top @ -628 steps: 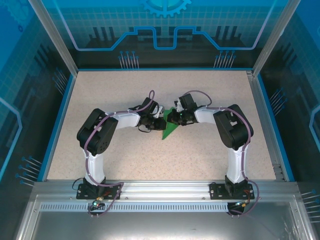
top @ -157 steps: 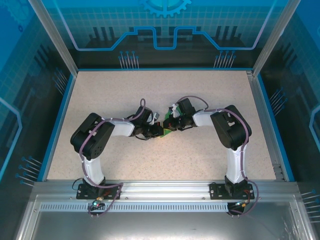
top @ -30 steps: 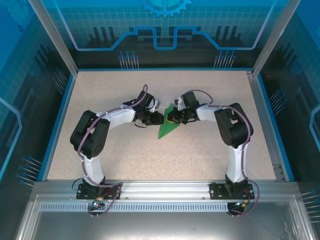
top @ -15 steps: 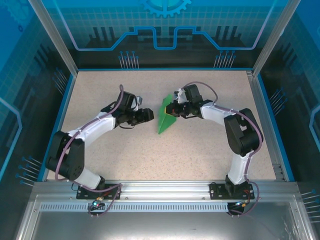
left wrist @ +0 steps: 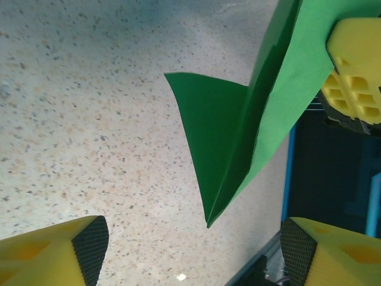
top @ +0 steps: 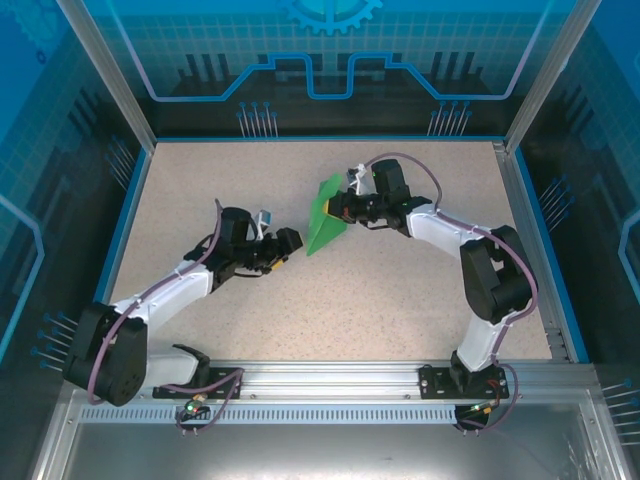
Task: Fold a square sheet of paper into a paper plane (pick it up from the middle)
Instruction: Turn over the paper at the center of the table.
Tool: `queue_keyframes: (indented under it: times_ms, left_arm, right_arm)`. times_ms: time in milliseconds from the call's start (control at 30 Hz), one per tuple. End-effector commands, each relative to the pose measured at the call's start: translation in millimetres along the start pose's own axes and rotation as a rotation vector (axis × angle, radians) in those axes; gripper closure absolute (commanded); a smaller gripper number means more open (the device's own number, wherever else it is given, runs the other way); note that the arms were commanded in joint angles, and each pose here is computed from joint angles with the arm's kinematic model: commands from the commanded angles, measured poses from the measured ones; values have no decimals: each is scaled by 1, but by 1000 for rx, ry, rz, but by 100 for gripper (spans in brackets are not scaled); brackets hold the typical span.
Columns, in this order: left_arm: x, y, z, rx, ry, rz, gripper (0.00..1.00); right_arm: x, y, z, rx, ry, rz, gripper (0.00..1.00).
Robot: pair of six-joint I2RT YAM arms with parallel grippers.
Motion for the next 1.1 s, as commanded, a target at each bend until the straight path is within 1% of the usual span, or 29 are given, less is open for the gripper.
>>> queue_keyframes:
  times_ms: [0, 133, 233, 500, 600, 700, 867, 1067]
  left_arm:
    - [-3, -6, -18, -32, 128, -48, 20]
    - [1, -9, -27, -24, 190, -57, 20]
    - [6, -11, -32, -23, 215, -40, 20]
    - [18, -7, -31, -35, 227, -11, 21]
    - [19, -11, -37, -39, 265, -20, 24]
    - [20, -16, -44, -32, 281, -21, 31]
    - [20, -18, -45, -1, 259, -14, 50]
    - [18, -18, -45, 28, 233, -12, 65]
  right_arm:
    - [-3, 7, 24, -24, -71, 21, 100]
    - [-4, 7, 26, -20, -76, 22, 100]
    - [-4, 7, 28, -15, -94, 22, 100]
    - [-6, 5, 29, -5, -128, 19, 100]
    - [-6, 6, 31, -4, -139, 25, 100]
    - [-6, 6, 30, -1, -139, 27, 100]
    - [-8, 5, 25, 6, -134, 22, 100]
    - [-6, 5, 19, 20, -131, 26, 100]
Point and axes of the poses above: each hand's point on the last joint's axis, 136 mm out from that joint toward the fingers, its own x axis out along the fingers, its own z axis along the line the jaws close on, y = z × x, the point moved 6 cm from there along -x, back along the fingers, and after that the axes turned 14 degrees about x, right-handed, at the moved point
